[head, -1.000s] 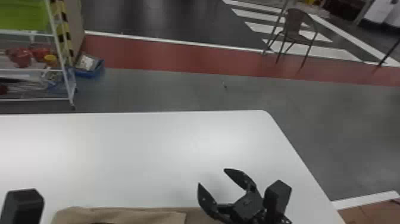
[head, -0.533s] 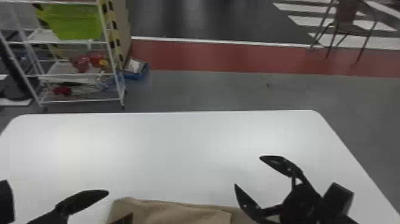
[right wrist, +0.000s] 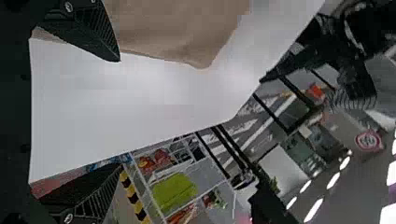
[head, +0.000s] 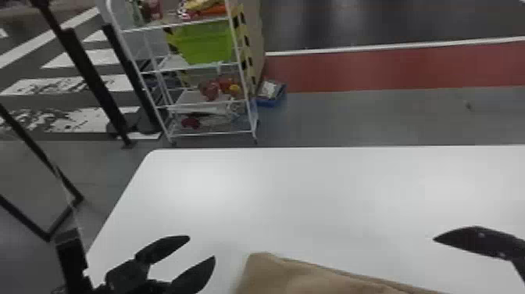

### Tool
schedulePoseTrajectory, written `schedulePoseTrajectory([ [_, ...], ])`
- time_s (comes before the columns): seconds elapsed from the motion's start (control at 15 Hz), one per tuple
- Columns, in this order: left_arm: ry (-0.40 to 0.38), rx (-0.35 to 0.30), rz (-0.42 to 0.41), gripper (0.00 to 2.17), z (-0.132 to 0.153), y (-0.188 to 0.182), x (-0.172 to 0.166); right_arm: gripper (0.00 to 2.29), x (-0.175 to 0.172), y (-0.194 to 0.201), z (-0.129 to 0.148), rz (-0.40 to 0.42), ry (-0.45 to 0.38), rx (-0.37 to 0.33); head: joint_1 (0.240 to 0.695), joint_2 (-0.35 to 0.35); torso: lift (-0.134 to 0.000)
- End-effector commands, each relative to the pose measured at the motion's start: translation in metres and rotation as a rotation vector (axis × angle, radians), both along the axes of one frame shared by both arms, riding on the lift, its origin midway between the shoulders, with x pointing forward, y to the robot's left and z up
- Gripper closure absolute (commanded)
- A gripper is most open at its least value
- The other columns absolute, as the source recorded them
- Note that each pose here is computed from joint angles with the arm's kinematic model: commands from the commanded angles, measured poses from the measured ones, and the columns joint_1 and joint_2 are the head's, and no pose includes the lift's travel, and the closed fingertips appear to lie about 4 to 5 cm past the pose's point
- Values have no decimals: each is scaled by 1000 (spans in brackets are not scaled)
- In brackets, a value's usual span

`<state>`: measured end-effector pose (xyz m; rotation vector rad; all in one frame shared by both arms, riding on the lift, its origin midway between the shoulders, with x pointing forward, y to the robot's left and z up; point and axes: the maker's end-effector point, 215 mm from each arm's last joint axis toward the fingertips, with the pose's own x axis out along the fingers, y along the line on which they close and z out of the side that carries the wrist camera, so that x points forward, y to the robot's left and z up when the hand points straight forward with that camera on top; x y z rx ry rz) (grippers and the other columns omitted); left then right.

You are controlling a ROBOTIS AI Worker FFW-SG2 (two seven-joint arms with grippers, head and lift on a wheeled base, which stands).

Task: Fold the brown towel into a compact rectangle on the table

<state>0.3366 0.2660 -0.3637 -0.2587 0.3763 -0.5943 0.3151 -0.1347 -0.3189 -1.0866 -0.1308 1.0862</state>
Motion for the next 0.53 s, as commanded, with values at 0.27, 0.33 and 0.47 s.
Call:
schedulePoseTrajectory([
  [0.27, 3, -3, 21, 29, -2, 9, 1, 110, -29, -51, -45, 177, -92, -418, 695, 203, -122],
  [0.33, 3, -2, 23, 29, -2, 10, 1, 130, -29, -54, -53, 185, -84, -460, 695, 192, -122],
  [0.47, 6, -2, 27, 29, -3, 15, 0, 194, -34, -52, -78, 223, -49, -555, 695, 174, -122],
])
